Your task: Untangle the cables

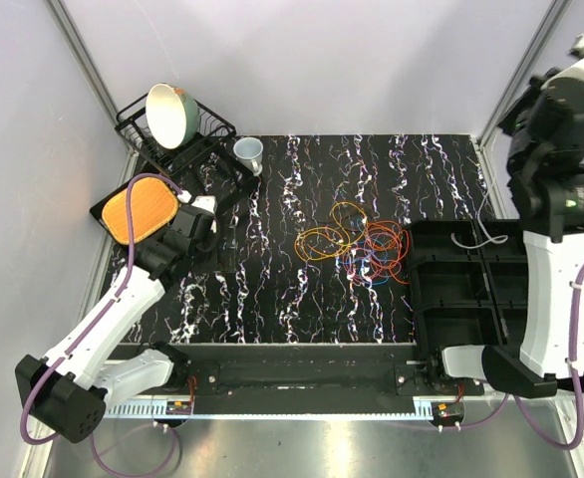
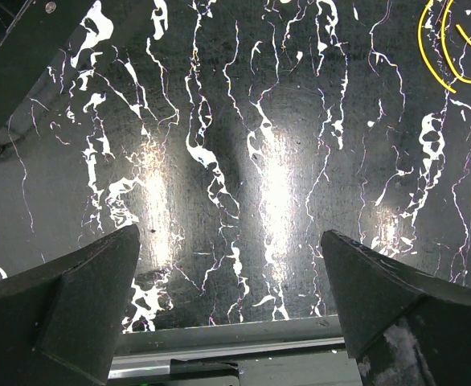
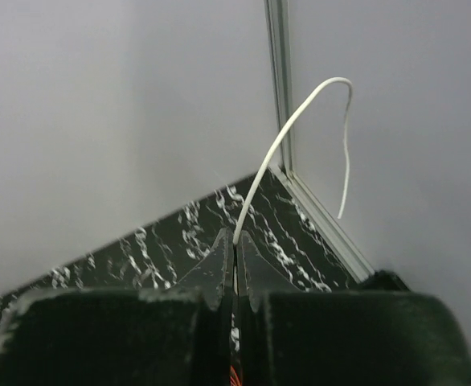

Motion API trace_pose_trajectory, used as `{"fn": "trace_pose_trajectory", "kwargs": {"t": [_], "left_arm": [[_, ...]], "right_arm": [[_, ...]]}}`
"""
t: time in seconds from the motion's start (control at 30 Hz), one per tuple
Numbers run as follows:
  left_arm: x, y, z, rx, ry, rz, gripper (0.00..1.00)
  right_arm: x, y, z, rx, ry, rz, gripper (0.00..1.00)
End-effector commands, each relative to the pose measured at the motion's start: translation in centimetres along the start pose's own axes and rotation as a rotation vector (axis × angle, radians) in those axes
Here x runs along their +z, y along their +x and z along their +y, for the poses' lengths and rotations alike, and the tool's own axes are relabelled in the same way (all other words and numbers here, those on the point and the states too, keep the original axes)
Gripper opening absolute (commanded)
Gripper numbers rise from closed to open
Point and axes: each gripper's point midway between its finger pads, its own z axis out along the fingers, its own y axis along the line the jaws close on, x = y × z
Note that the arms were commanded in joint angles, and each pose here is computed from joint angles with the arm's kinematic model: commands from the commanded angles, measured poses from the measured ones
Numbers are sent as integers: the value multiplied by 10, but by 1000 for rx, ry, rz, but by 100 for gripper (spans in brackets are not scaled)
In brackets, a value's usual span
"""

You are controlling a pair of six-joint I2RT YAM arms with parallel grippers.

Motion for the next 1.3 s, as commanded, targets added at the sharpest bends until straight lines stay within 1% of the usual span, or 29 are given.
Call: {"fn": "trace_pose_trajectory", "kwargs": {"t": [0.0, 0.03, 0.1, 0.37, 0.47, 0.5, 0.57, 0.63, 0.67, 0.7, 0.73, 0.8, 0.83, 0.9, 0.93, 1.1, 1.13, 1.27], "left_arm": [[2, -9, -1, -4, -3, -38, 99], [2, -9, -1, -3, -4, -37, 99], [3, -9, -2, -2, -4, -37, 99], [4, -9, 0, -1, -14, -35, 99], [3, -9, 0, 0, -13, -37, 99], [4, -8, -1, -1, -14, -32, 99], [4, -8, -1, 2, -10, -30, 99], [4, -8, -2, 0, -5, -33, 99], [3, -9, -3, -1, 2, -34, 99], [4, -8, -4, 2, 5, -31, 99], [4, -9, -4, 1, 8, -31, 99], [4, -8, -6, 5, 16, -28, 99], [4, -8, -6, 4, 17, -29, 99], [3, -9, -6, 5, 20, -31, 99], [3, -8, -6, 4, 20, -32, 99], [2, -9, -7, 7, 27, -35, 99], [2, -9, -7, 8, 24, -33, 99], [2, -9, -7, 9, 27, -37, 99]], "right_arm": [[18, 28, -2, -36, 33, 21, 0], [23, 41, -2, -51, 39, 43, 0], [30, 52, 1, -60, 31, 57, 0], [42, 60, 15, -55, -12, 74, 0], [44, 72, 10, -59, 19, 94, 0], [46, 85, 6, -66, 37, 117, 0], [43, 94, -2, -54, 65, 131, 0], [43, 117, -10, -45, 89, 174, 0], [38, 138, -15, -13, 93, 214, 0], [37, 150, -15, -3, 91, 236, 0], [34, 171, -18, -8, 91, 282, 0], [33, 195, -23, 26, 109, 325, 0], [30, 218, -29, 18, 127, 370, 0], [31, 240, -36, 43, 151, 409, 0], [30, 258, -42, 37, 168, 448, 0], [26, 297, -47, 87, 180, 528, 0], [24, 311, -49, 85, 184, 556, 0], [23, 340, -56, 104, 224, 613, 0]]}}
